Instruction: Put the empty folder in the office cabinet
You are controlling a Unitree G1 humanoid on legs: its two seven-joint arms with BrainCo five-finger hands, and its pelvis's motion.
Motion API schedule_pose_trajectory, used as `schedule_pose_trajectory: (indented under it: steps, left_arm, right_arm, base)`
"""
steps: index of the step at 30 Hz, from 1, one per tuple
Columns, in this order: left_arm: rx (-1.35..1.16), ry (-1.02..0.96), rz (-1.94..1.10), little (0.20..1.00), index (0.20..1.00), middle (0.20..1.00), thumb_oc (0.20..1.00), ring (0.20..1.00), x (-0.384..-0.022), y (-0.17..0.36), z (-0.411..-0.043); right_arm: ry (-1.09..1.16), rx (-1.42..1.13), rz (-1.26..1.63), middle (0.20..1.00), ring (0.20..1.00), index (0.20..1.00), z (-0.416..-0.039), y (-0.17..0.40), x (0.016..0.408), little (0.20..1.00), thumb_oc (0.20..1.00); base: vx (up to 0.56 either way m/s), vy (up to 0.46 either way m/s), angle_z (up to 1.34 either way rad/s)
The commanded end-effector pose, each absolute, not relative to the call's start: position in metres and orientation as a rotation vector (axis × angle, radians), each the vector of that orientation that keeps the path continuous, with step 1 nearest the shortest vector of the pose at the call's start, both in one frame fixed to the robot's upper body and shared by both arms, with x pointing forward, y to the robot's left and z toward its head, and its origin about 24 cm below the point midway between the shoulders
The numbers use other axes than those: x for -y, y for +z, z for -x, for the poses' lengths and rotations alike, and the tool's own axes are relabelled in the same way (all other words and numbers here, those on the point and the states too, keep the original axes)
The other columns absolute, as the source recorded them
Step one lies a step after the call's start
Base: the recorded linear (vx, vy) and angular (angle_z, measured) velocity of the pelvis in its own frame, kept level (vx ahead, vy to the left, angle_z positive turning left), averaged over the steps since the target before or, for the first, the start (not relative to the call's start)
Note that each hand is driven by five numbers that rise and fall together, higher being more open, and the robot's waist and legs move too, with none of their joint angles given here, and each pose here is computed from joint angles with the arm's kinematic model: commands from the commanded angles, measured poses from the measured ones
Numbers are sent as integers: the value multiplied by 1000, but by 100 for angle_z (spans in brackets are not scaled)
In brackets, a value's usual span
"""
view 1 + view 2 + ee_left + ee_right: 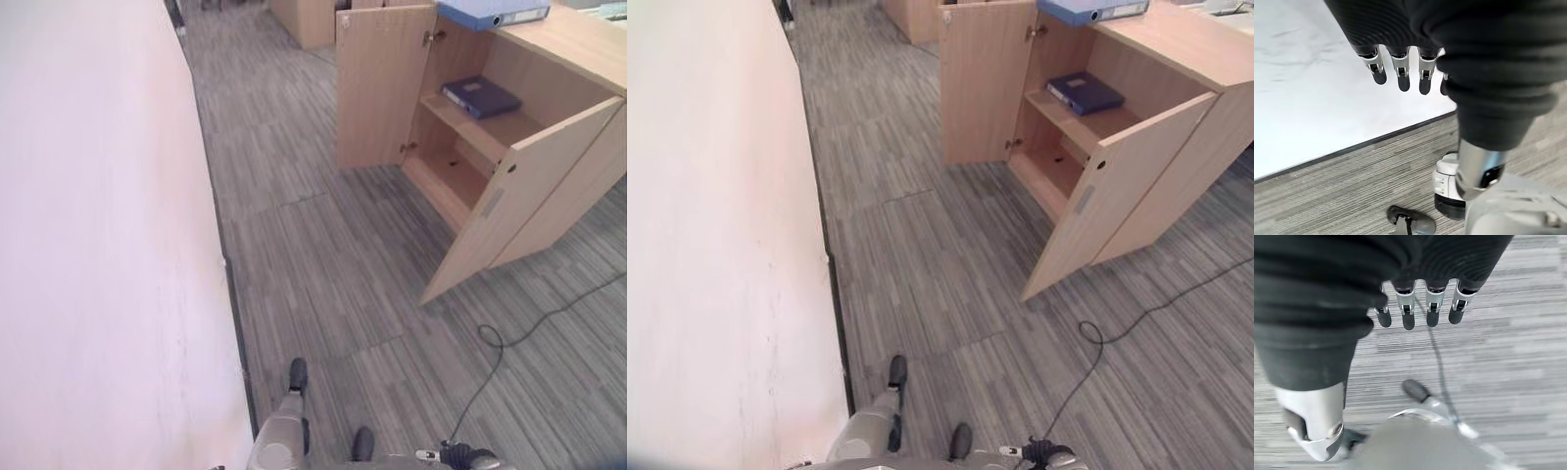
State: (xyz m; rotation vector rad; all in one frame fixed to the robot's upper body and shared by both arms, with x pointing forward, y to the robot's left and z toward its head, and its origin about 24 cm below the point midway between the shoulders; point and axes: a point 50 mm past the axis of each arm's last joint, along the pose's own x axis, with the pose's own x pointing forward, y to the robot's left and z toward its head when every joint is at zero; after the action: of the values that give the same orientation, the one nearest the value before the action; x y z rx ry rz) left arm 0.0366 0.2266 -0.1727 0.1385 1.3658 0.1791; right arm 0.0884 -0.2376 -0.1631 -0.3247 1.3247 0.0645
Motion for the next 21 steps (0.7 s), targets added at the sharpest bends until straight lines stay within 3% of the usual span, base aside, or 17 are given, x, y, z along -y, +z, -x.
schedule_pose_trajectory:
  steps: [1,8,16,21]
  left_arm:
    - [-1326,192,-177,1000,1000,1000,1000,1000,-236,-170,-41]
    - [-1257,213,-181,1000,1000,1000,1000,1000,-240,-166,-59]
    - [-1280,150,-224,1000,1000,1000,1000,1000,-240,-166,-60]
    - [-1286,164,-238,1000,1000,1000,1000,1000,-246,-165,-59]
  right_arm:
    - [97,-1340,342,1000,1000,1000,-81,-165,236,1000,1000]
    - [162,-1305,342,1000,1000,1000,-96,-165,219,1000,1000]
    - [143,-1281,334,1000,1000,1000,-105,-162,222,1000,1000]
    - [120,-1157,311,1000,1000,1000,-137,-153,218,1000,1000]
  base:
    - [244,158,-40]
    - [312,247,-37]
    - [230,297,30]
    - [204,71,35]
